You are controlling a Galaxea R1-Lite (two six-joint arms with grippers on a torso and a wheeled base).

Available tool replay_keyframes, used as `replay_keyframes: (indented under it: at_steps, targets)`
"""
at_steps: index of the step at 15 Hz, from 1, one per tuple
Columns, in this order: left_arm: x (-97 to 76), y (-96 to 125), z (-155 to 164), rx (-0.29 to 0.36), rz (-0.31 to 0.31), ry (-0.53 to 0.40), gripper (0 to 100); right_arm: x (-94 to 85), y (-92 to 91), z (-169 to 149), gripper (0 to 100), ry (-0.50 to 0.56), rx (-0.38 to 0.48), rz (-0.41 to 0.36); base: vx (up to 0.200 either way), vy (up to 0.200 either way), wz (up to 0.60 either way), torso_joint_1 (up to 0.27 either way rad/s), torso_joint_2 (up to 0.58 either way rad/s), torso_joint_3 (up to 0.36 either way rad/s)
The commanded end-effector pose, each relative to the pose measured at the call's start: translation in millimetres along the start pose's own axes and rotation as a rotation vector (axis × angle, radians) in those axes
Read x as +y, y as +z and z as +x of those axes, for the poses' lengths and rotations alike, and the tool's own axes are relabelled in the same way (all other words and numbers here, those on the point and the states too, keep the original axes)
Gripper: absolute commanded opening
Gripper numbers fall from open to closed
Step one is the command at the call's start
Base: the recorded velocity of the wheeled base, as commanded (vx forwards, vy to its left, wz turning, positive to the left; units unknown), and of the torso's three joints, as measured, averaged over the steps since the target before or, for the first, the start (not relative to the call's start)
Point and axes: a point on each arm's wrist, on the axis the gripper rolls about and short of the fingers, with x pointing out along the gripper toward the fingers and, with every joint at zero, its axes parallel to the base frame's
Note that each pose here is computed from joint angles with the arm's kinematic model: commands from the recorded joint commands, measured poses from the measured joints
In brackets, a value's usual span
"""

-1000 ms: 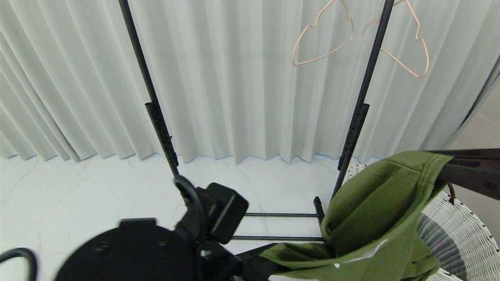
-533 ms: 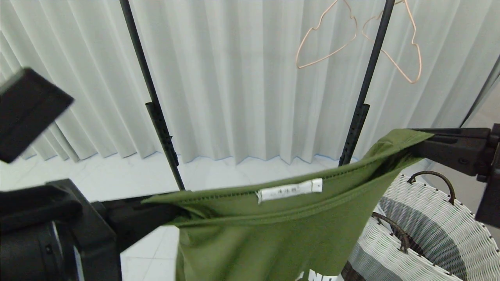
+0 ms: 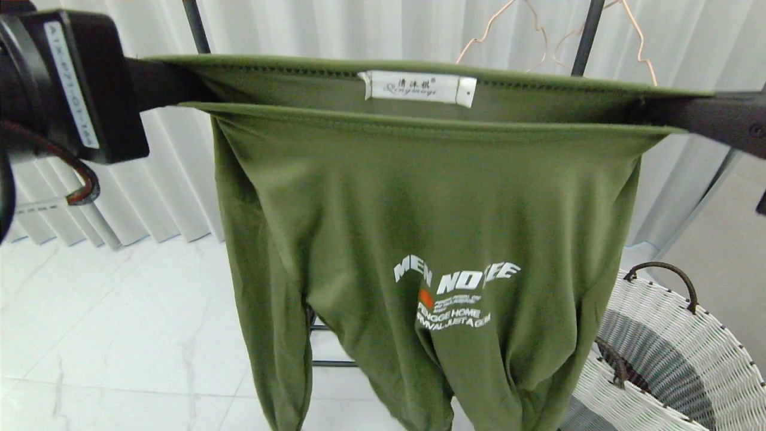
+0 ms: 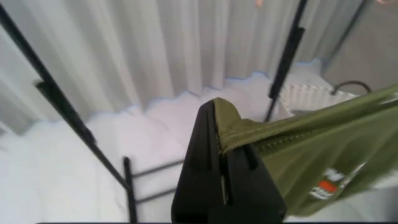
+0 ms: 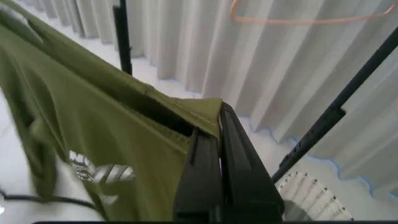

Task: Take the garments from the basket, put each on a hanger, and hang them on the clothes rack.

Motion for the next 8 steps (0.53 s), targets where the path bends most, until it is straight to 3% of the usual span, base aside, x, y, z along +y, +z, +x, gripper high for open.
replay_keyframes:
  at_steps: [1,3,5,7,8]
  targets:
    - [-7.2,3.5,8.5,0.001,0.012,-0.013,0,-3.1,20.1,2.0,0,-0.015,-0.054,0.023,0.000,0.000,0.00,0.000,0.00,0.000]
    - [-10.7,11.4,5.8,-0.055,-0.006,-0.032,0,-4.4,28.2,1.3,0,-0.017,-0.069,-0.003,0.000,0.000,0.00,0.000,0.00,0.000]
    - [-10.0,13.2,3.7,-0.069,0.014,-0.032,0,-6.9,28.8,-2.0,0,-0.021,-0.053,-0.021,0.000,0.000,0.00,0.000,0.00,0.000]
    - [-14.3,13.4,2.4,-0.074,0.019,-0.056,0,-16.0,36.3,-19.7,0,-0.017,-0.025,-0.034,0.000,0.000,0.00,0.000,0.00,0.000]
    - [-21.4,17.2,3.0,-0.108,0.006,-0.086,0,-22.4,41.3,-35.9,0,0.002,-0.001,-0.046,0.000,0.000,0.00,0.000,0.00,0.000]
